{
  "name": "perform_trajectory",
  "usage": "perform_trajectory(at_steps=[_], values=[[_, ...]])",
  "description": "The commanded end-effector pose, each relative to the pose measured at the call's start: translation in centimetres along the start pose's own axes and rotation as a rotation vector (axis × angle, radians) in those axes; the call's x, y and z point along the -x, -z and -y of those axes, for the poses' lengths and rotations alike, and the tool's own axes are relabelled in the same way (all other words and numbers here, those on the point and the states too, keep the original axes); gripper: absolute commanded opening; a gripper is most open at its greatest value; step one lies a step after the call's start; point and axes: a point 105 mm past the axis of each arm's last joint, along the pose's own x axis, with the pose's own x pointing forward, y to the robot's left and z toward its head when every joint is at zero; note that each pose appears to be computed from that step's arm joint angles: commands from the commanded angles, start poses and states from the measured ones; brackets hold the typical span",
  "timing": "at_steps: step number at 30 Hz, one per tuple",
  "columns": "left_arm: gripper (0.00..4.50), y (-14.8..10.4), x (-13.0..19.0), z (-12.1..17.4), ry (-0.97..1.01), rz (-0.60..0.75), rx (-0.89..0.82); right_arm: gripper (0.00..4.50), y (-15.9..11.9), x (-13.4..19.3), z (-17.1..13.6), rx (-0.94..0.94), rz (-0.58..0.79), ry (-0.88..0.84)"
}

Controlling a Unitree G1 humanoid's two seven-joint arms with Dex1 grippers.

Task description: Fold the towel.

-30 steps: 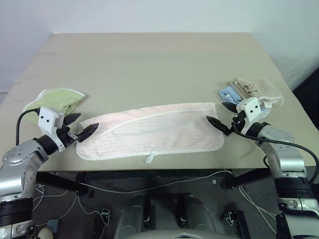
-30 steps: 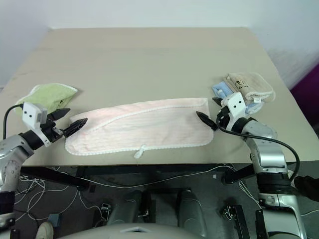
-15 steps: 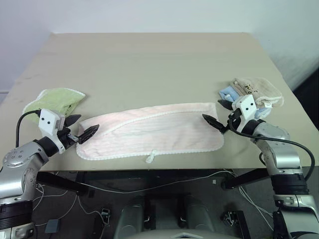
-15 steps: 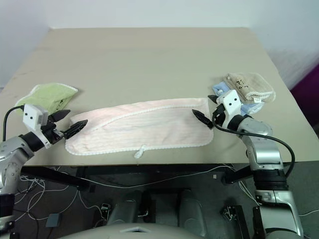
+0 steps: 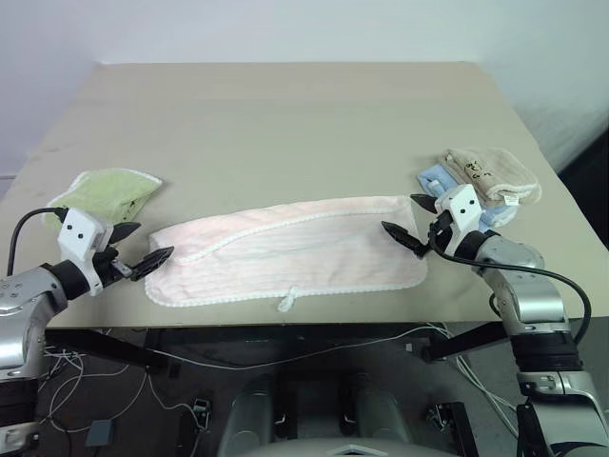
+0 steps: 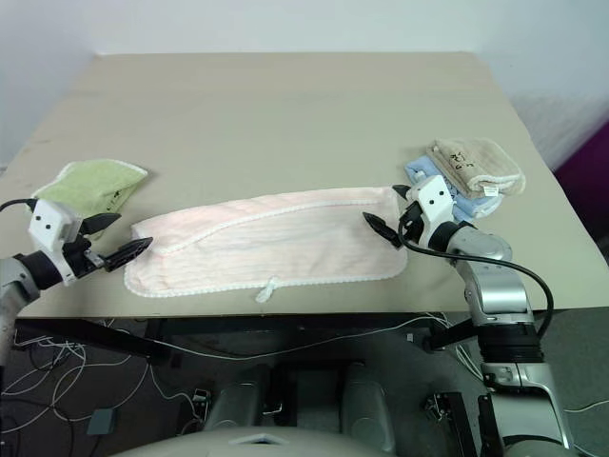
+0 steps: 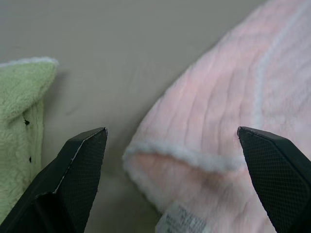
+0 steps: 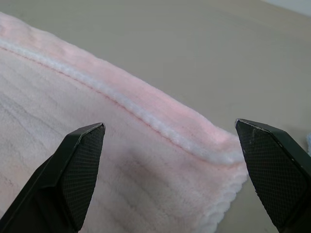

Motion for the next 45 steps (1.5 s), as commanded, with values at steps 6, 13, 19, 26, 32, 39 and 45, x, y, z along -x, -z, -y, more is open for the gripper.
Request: perform_trajectory(at_steps=[6,13,19,26,32,39,45], values=[[4.49,-0.7,-0.4,0.8,0.243,-0.075,-0.238,4.50,-0.2,-0.5,-0.7,0.007,0.038,0.010],[4.49,-0.5,-1.5,0.3,0.321,-0.134,-0.354,4.50,0.1,-0.4,-1.0,-0.010,0.051,0.035],[4.49,-0.2,-3.0,-0.3,0.309,-0.149,-0.412,4.50,0.2,0.0,-0.9,-0.013,0.055,0.060],[4.49,-0.5,-4.0,-1.1,0.280,-0.135,-0.484,4.50,0.1,0.4,-0.6,-0.014,0.060,0.078],[4.49,-1.0,-4.2,-1.8,0.245,-0.118,-0.551,4.50,0.0,0.3,-0.6,-0.014,0.063,0.077],[2.87,-1.1,-3.6,-1.5,0.274,-0.098,-0.556,4.50,0.0,0.0,-0.6,-0.014,0.065,0.068],[0.75,-1.3,-3.2,-1.0,0.304,-0.073,-0.538,4.50,-0.2,-0.4,-0.7,-0.011,0.070,0.059]])
